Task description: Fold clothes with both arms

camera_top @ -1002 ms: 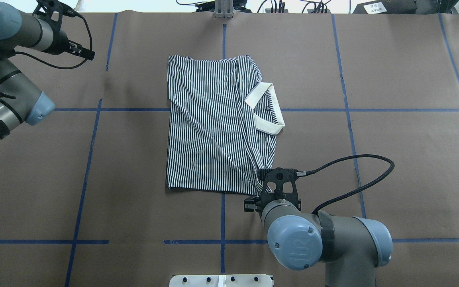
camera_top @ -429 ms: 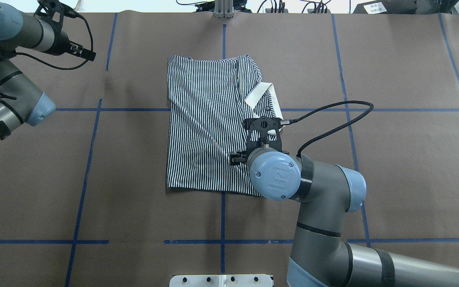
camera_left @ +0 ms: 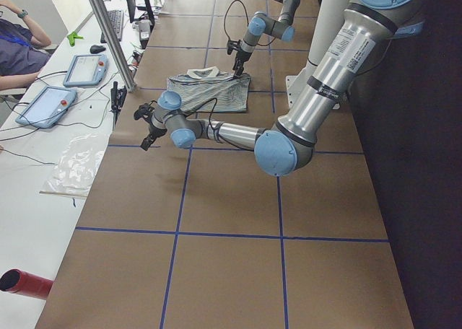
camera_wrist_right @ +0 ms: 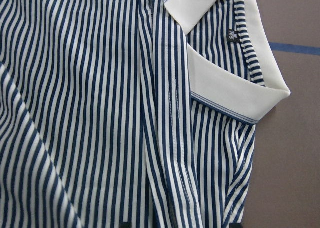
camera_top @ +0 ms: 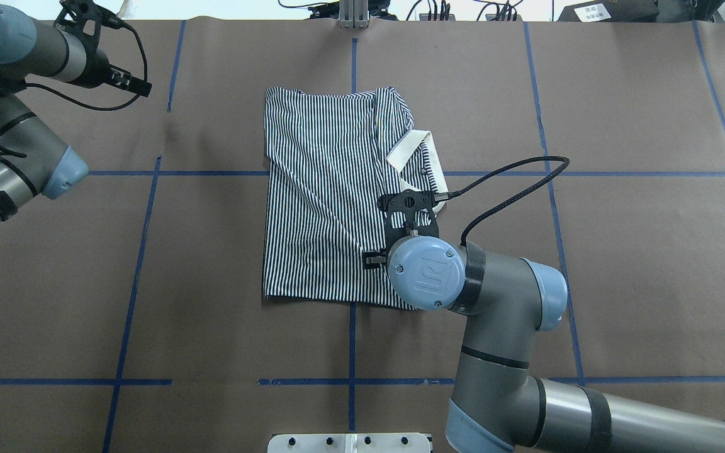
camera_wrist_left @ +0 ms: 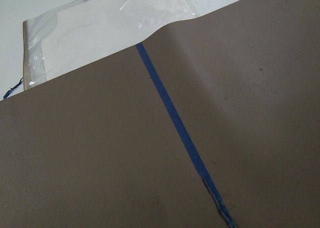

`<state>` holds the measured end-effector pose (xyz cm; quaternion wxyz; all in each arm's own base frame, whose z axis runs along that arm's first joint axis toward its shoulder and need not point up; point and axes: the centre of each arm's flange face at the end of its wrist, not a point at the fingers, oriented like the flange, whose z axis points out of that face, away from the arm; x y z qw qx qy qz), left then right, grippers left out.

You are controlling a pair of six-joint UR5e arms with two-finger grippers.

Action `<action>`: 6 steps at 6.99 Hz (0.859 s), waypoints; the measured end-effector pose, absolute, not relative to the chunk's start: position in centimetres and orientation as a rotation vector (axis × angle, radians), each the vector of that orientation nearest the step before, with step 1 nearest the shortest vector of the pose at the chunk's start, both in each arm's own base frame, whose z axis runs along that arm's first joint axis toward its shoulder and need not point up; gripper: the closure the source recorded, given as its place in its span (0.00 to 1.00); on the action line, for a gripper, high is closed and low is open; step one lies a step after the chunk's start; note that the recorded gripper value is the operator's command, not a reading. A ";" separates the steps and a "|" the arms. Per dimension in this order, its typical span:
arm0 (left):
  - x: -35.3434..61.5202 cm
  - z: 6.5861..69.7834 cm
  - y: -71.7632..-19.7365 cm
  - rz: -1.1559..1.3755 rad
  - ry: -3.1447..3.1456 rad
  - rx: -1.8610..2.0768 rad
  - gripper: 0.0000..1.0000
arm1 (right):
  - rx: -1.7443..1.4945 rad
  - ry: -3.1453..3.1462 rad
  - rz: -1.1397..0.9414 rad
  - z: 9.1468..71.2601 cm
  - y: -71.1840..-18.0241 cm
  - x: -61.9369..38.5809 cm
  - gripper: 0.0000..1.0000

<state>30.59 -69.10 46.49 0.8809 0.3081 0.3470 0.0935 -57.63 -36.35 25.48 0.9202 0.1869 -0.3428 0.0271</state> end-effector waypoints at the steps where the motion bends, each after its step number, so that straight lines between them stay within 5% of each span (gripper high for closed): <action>1: 30.6 46.5 -69.1 0.195 0.723 0.641 0.00 | 0.383 -0.696 0.044 25.8 -36.4 -57.8 1.00; 6: 30.7 46.5 -69.0 0.196 0.724 0.641 0.00 | 0.399 -0.644 -0.012 26.6 -37.1 -57.1 1.00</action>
